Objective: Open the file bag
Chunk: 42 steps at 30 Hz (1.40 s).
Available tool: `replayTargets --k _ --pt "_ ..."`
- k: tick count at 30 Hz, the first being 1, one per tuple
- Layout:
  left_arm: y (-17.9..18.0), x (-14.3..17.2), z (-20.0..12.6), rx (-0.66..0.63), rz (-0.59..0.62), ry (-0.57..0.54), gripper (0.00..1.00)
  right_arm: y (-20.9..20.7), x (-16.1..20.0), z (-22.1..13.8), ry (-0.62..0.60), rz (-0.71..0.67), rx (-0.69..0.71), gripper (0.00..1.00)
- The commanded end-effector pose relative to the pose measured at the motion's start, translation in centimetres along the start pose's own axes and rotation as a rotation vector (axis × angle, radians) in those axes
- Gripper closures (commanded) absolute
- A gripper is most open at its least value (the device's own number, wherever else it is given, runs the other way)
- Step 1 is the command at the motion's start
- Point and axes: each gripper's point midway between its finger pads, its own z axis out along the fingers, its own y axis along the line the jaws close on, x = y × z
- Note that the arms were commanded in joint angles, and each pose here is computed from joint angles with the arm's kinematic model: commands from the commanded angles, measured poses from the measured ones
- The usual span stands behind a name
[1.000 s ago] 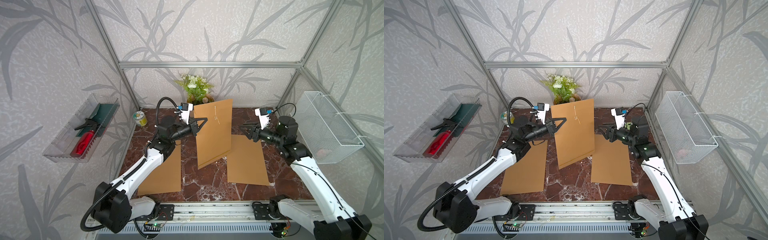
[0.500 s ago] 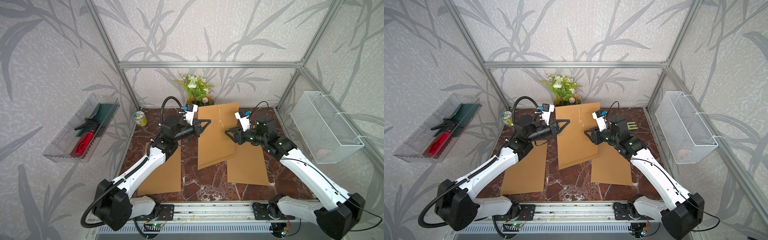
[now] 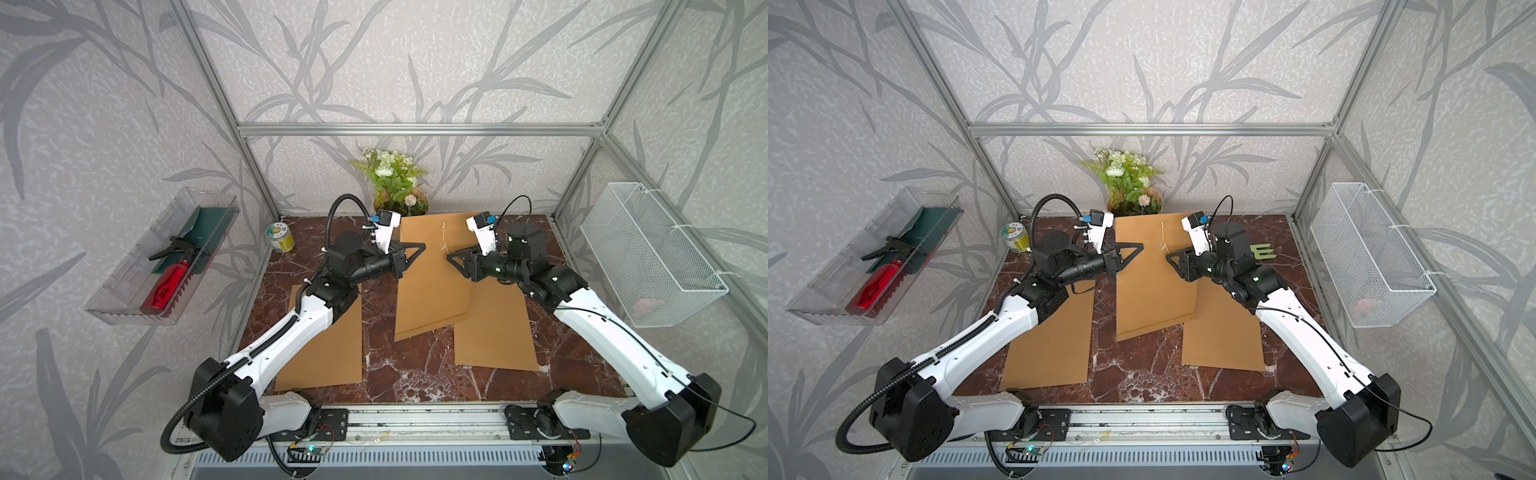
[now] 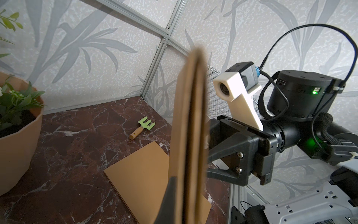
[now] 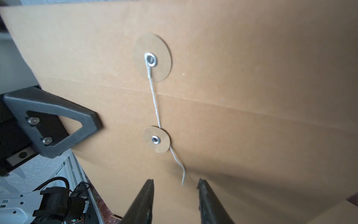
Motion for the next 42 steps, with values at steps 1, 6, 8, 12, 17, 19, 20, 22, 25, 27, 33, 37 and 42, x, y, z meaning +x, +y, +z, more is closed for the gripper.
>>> replayTargets --k 1,6,8,12,17,19,20,22,25,27,33,37,42 --pt "-1.9 -2.4 -0.6 0.041 0.052 -0.068 1.0 0.3 -0.5 0.1 -0.001 -0.008 -0.001 0.61" --pt "-2.2 -2.5 -0.7 0.052 0.052 -0.073 1.0 0.2 -0.4 0.5 0.006 -0.001 -0.01 0.61" --pt "-2.2 -2.5 -0.6 0.055 0.049 -0.071 1.0 0.3 -0.4 0.7 0.007 -0.002 -0.013 0.62" --pt "-2.1 -2.3 -0.5 0.056 0.041 -0.067 1.0 0.4 -0.5 0.8 0.004 -0.001 -0.022 0.63" --pt "-2.2 -2.3 -0.6 0.062 0.038 -0.072 1.0 0.3 -0.4 1.0 0.008 0.002 -0.019 0.64" --pt "-2.3 -2.3 -0.6 0.066 0.036 -0.074 1.0 0.3 -0.5 1.1 0.008 0.006 -0.021 0.66" --pt "-2.3 -2.3 -0.6 0.066 0.034 -0.074 1.0 0.3 -0.5 1.2 0.009 0.007 -0.022 0.67" --pt "-2.2 -2.2 -0.6 0.064 0.033 -0.076 1.0 0.4 -0.5 1.3 0.011 0.01 -0.025 0.69" --pt "-2.3 -2.2 -0.7 0.066 0.033 -0.077 1.0 0.3 -0.5 1.4 0.012 0.013 -0.023 0.71" --pt "-2.3 -2.0 -0.6 0.069 0.029 -0.072 1.0 0.4 -0.5 1.5 0.012 0.013 -0.025 0.72" --pt "-2.4 -1.8 -0.6 0.076 0.027 -0.066 1.0 0.5 -0.8 1.6 0.011 0.01 -0.024 0.72" --pt "-2.5 -1.6 -0.5 0.082 0.024 -0.06 1.0 0.7 -0.9 1.7 0.011 0.006 -0.028 0.73" --pt "-2.6 -1.5 -0.5 0.085 0.024 -0.06 1.0 0.8 -0.8 1.9 0.018 0.006 -0.029 0.78"
